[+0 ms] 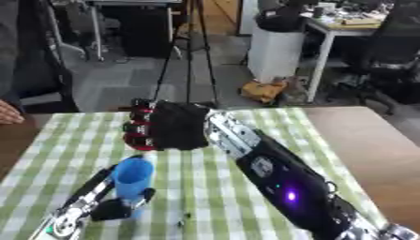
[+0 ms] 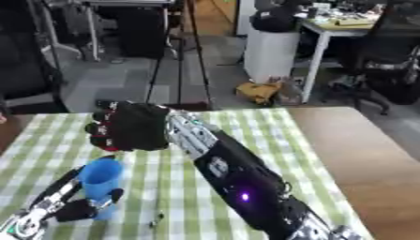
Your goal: Pour the contents of one cup into another cup.
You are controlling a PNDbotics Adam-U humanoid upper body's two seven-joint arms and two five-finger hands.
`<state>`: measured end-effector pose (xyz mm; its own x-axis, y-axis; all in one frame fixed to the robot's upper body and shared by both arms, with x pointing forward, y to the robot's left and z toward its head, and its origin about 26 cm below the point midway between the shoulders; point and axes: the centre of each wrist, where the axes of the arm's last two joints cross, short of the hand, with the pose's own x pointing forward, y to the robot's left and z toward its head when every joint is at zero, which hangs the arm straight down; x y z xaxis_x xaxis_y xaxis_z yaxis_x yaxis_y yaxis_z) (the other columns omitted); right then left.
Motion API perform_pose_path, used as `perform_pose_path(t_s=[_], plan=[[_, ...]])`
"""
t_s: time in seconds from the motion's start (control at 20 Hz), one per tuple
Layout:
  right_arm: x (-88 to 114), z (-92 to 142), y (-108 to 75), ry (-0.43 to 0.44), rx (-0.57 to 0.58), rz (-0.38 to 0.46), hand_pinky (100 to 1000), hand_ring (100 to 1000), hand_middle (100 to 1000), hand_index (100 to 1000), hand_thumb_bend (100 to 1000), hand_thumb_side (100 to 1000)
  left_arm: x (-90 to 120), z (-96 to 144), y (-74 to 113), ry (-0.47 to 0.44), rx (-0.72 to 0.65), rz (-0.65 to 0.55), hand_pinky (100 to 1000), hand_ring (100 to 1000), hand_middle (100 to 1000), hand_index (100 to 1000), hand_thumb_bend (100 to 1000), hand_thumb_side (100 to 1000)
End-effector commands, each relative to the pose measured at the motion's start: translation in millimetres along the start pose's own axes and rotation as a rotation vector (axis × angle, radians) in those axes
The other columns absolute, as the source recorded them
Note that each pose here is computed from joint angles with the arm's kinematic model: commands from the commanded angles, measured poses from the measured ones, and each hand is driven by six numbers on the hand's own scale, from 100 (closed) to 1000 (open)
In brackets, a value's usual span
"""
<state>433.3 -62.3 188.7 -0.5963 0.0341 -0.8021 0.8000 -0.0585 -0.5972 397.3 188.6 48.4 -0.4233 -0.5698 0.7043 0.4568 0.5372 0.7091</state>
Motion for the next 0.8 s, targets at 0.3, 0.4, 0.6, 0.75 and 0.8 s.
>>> perform_pose_path(t_s=[0.3, 0.4, 0.6, 0.75, 0.8], plan=[[-11.8, -0.7, -6.4, -0.044, -0.071, -0.004, 742, 619, 660, 757, 301, 182, 6.4, -2.8, 9.9, -0.024, 0.022, -0.018, 459, 532, 609, 740, 207, 529], [-11.8, -0.5, -6.3, -0.043, -0.072, -0.004, 742, 619, 660, 756, 299, 181, 6.3, -2.7, 9.9, -0.023, 0.022, -0.017, 459, 532, 609, 740, 206, 529], [-11.8, 0.4, -5.4, -0.038, -0.072, -0.009, 742, 618, 658, 755, 294, 181, 5.9, -2.4, 10.0, -0.022, 0.022, -0.018, 459, 532, 609, 739, 207, 529], [-12.0, 1.0, -5.2, -0.034, -0.074, -0.010, 741, 618, 657, 755, 291, 181, 6.0, -2.4, 10.2, -0.023, 0.023, -0.018, 459, 531, 609, 739, 207, 528], [-12.2, 1.3, -5.1, -0.032, -0.074, -0.010, 741, 618, 657, 755, 289, 182, 6.1, -2.4, 10.3, -0.023, 0.024, -0.018, 459, 531, 609, 739, 207, 528]])
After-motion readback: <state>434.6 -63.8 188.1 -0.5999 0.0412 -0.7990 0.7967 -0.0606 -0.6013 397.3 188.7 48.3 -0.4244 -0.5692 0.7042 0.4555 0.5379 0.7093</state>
